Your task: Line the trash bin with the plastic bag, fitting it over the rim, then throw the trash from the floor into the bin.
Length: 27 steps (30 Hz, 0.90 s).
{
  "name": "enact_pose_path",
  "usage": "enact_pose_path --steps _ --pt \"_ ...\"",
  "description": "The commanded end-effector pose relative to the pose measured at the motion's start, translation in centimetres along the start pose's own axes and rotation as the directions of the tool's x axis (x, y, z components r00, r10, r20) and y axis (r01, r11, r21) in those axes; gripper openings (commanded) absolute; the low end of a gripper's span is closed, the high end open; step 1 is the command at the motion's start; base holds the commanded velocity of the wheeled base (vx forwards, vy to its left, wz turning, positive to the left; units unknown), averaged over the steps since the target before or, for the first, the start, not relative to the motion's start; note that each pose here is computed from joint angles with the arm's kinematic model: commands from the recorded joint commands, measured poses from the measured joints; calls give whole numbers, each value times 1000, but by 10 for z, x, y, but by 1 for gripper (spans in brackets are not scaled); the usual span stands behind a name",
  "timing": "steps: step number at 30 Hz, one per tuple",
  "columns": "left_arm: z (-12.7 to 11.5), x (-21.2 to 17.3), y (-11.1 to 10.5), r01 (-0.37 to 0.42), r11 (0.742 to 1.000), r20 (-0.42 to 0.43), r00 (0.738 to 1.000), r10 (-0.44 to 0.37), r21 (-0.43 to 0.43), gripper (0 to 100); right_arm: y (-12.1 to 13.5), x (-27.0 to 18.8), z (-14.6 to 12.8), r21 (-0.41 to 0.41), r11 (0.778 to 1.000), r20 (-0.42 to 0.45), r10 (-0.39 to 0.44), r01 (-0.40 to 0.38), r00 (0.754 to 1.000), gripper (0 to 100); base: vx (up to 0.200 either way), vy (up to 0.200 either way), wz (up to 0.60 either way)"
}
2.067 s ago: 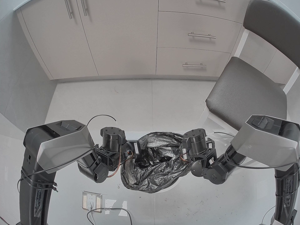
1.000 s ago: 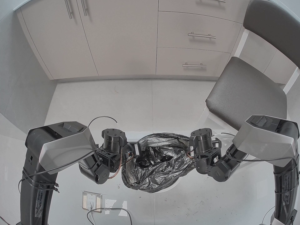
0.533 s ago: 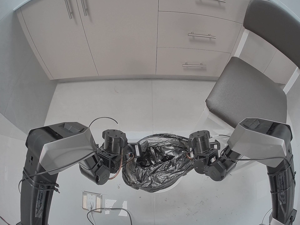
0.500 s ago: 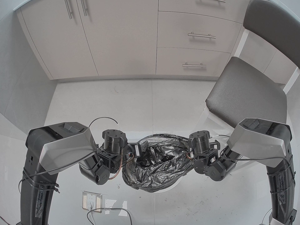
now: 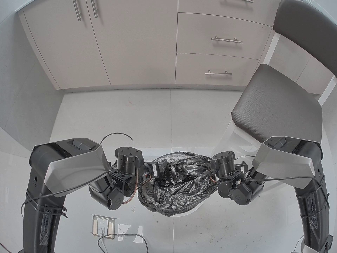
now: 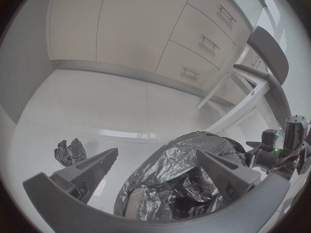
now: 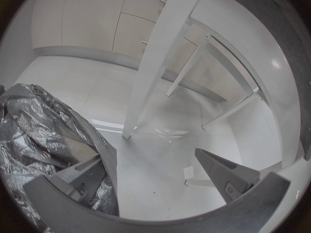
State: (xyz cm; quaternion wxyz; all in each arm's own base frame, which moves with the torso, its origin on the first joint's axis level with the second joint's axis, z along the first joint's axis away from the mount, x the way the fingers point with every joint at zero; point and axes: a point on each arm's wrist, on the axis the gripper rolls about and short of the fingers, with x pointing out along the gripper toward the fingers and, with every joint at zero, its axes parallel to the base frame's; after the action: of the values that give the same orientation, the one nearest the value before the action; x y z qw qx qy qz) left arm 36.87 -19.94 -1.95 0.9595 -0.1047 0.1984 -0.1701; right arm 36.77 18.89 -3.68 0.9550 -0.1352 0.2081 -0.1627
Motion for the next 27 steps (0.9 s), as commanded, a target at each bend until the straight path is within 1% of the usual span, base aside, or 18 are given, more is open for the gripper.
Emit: enact_pose_path --steps 1,4,6,9,12,19,21,22,23,27 --pt "-4 -3 -5 12 1000 -7 1000 -12 6 100 0 2 0 12 1000 4 -8 8 1000 100 0 0 0" --pt "-8 -6 -9 22 1000 -12 1000 -22 13 100 -1 -9 15 48 999 49 8 -10 999 100 0 0 0" --pt "-10 -7 -11 29 999 -14 999 -29 19 100 -1 -20 24 66 997 83 34 -39 996 100 0 0 0" --pt "-14 -6 -10 25 999 -22 999 -25 23 100 1 -42 31 59 995 109 76 -83 991 100 0 0 0" --pt "-19 -3 -8 21 999 -38 999 -19 34 100 5 -56 25 30 992 104 120 -124 987 100 0 0 0" --pt "-34 10 4 -2 991 -70 997 12 132 100 7 -63 22 29 989 128 138 -143 982 100 0 0 0" --pt "-34 17 11 -19 986 -77 997 32 163 100 6 -64 22 29 989 131 138 -143 982 100 0 0 0" --pt "-34 17 11 -19 986 -77 997 32 163 100 6 -64 22 29 989 131 138 -143 982 100 0 0 0" --pt "-28 23 17 -39 983 -83 995 54 181 100 6 -64 22 34 989 137 138 -144 981 100 0 0 0" --pt "-12 37 22 -87 980 -82 991 103 179 100 5 -64 20 35 989 144 138 -145 980 100 0 0 0"
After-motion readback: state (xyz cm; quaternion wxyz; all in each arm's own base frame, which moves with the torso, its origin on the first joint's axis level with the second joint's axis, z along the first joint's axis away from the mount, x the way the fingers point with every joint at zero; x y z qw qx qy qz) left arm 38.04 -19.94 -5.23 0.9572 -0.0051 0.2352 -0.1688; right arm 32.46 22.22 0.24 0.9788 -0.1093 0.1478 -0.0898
